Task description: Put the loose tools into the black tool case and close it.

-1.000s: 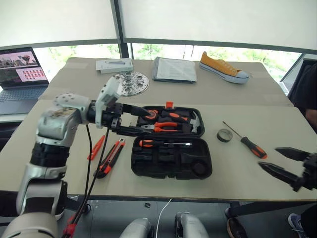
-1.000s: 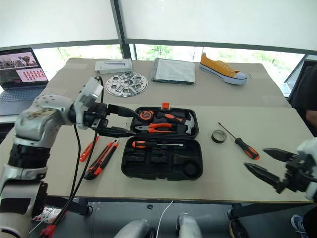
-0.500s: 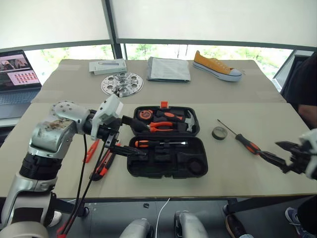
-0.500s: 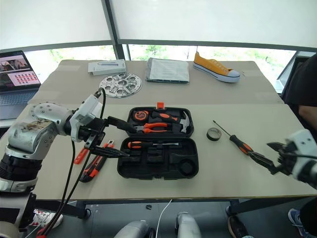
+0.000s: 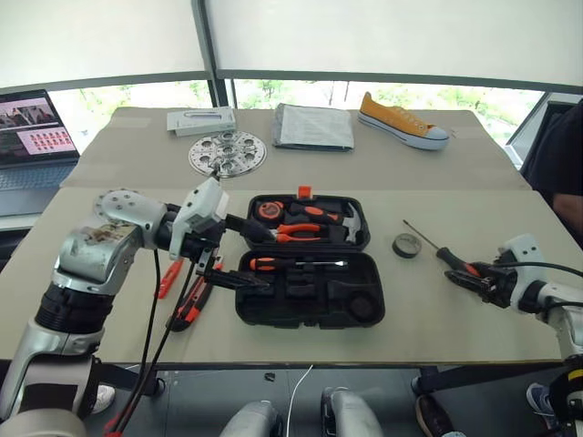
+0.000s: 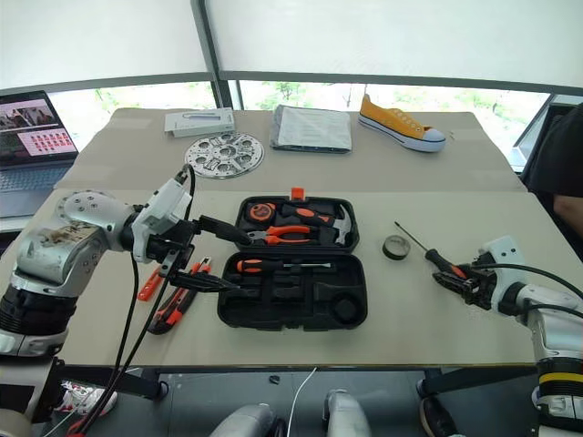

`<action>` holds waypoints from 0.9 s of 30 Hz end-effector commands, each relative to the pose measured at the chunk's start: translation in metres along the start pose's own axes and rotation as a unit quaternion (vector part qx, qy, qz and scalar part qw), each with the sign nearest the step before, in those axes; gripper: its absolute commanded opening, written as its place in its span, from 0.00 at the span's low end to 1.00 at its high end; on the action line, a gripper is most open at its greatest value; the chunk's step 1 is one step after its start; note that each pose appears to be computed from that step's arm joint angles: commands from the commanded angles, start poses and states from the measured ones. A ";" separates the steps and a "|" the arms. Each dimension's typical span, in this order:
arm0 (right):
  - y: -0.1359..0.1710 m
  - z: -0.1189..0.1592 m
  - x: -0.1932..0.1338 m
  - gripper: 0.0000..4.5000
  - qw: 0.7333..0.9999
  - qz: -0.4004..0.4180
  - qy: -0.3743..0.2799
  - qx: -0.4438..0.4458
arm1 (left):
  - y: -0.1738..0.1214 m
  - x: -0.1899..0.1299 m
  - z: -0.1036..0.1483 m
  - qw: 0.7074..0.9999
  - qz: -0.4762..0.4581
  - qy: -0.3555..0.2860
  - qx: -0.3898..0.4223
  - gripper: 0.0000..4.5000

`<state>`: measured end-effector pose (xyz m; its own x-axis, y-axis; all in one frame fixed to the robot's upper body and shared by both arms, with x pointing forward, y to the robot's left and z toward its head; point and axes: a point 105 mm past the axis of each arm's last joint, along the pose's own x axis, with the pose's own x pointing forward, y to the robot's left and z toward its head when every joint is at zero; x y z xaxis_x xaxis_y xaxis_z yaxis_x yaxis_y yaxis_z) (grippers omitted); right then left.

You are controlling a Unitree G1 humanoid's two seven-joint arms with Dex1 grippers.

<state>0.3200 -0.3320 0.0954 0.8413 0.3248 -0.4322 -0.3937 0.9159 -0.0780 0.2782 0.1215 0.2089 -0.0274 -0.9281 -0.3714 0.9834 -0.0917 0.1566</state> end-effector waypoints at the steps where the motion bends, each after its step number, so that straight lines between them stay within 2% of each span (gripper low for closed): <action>1: -0.016 0.023 -0.012 0.23 0.999 -0.032 -0.037 -0.018 | -0.001 -0.011 0.001 1.000 0.017 0.012 0.008 1.00; 4: -0.013 0.066 -0.019 0.23 0.995 -0.008 -0.087 -0.046 | -0.012 -0.023 -0.010 0.999 0.025 0.035 -0.010 1.00; 7: 0.010 0.109 -0.018 0.23 0.987 0.049 -0.124 -0.094 | -0.024 -0.032 -0.019 0.998 0.035 0.056 -0.020 1.00; 10: 0.081 0.143 -0.005 0.23 0.956 0.194 -0.140 -0.172 | -0.039 -0.042 -0.030 0.995 0.043 0.078 -0.045 1.00; 12: 0.117 0.145 0.002 0.23 0.933 0.261 -0.129 -0.212 | -0.043 -0.044 -0.033 0.994 0.052 0.084 -0.049 1.00; 15: 0.164 0.133 0.013 0.23 0.886 0.343 -0.101 -0.295 | -0.044 -0.043 -0.032 0.994 0.057 0.087 -0.042 1.00; 18: 0.191 0.117 0.023 0.23 0.846 0.385 -0.078 -0.361 | -0.041 -0.040 -0.027 0.994 0.064 0.077 -0.035 1.00; 21: 0.193 0.104 0.035 0.23 0.829 0.387 -0.055 -0.401 | -0.039 -0.037 -0.025 0.995 0.066 0.074 -0.028 1.00; 27: 0.179 0.101 0.047 0.23 0.833 0.367 -0.041 -0.411 | -0.036 -0.034 -0.022 0.995 0.067 0.071 -0.021 1.00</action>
<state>0.3246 -0.1312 0.1402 0.2583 0.7603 -0.5960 -0.9252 0.0170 -0.3792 0.2488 0.1696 0.1873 0.1293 -0.8637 -0.4871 0.9882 0.0714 0.1358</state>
